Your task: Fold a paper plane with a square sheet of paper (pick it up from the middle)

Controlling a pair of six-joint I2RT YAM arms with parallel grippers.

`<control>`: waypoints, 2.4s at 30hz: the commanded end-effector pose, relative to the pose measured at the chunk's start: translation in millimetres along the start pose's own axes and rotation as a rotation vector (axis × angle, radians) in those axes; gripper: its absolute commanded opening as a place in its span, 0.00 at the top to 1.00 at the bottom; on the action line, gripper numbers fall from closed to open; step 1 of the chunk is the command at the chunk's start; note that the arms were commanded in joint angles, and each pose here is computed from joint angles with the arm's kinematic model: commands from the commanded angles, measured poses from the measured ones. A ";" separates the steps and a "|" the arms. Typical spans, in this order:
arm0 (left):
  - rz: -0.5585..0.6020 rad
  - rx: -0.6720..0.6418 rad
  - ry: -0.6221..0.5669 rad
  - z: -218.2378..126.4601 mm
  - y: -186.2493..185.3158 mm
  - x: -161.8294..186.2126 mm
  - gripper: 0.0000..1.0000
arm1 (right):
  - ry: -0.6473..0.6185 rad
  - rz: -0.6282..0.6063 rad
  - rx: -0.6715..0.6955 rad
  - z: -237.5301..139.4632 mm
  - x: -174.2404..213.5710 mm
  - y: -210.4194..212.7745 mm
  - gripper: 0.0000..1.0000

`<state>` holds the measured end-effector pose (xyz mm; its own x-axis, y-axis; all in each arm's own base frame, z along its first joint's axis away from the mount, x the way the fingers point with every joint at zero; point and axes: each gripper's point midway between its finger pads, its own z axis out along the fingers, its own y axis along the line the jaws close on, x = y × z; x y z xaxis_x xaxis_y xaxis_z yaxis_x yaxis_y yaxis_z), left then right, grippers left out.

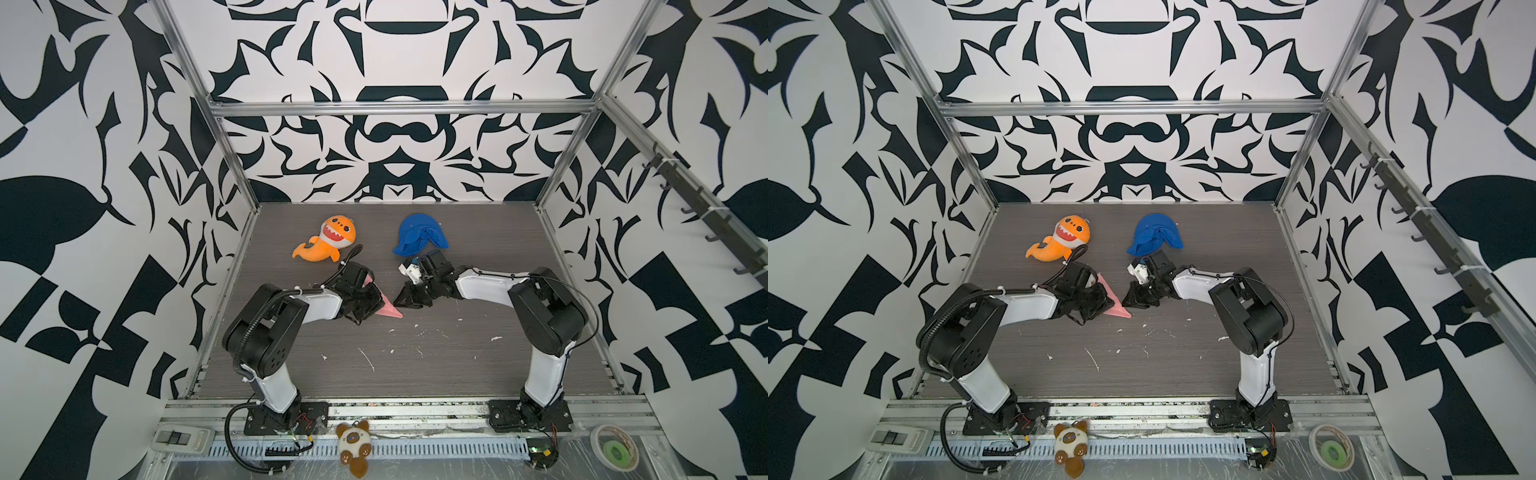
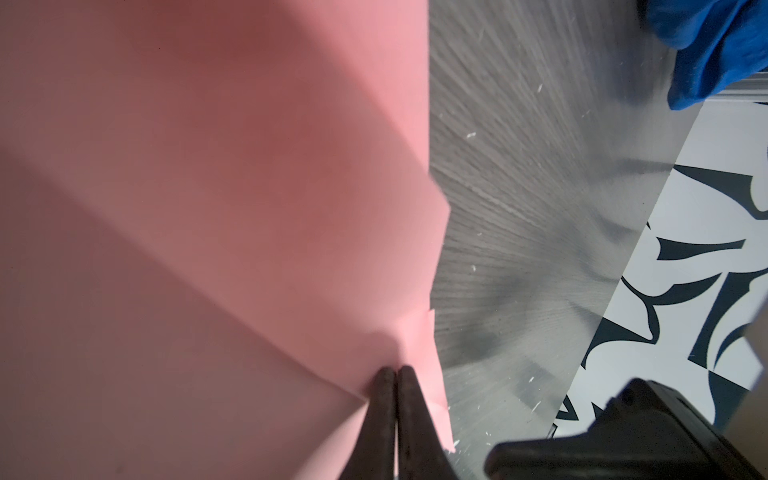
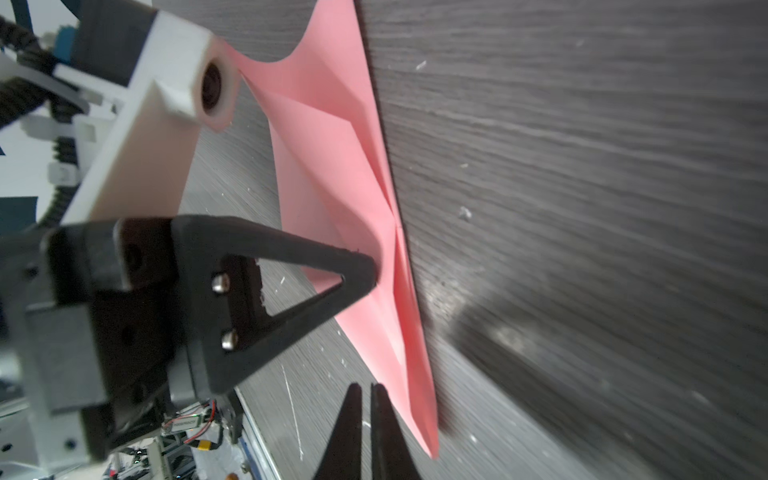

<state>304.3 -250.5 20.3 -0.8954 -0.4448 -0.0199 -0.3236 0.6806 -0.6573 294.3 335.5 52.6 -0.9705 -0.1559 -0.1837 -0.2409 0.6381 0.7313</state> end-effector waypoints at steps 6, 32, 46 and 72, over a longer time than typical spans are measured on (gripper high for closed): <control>-0.042 -0.134 0.001 7.0 33.1 2.7 0.92 | -0.004 0.009 -0.020 10.4 -14.3 9.4 0.95; -0.073 -0.167 -0.001 5.6 49.8 8.5 0.93 | 0.083 0.133 0.052 13.3 31.5 -26.5 0.96; -0.078 -0.172 -0.005 4.7 52.2 9.1 0.92 | 0.066 0.205 0.092 -5.2 52.8 -42.4 0.96; -0.078 -0.182 -0.008 4.9 51.5 7.5 0.93 | 0.011 0.079 0.008 11.3 -3.2 2.8 0.98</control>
<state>304.8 -250.2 19.5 -0.8861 -0.4631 -0.0181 -0.3396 0.6755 -0.6545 296.0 338.4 34.7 -0.9917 -0.0859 -0.0958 -0.1287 0.6723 0.7290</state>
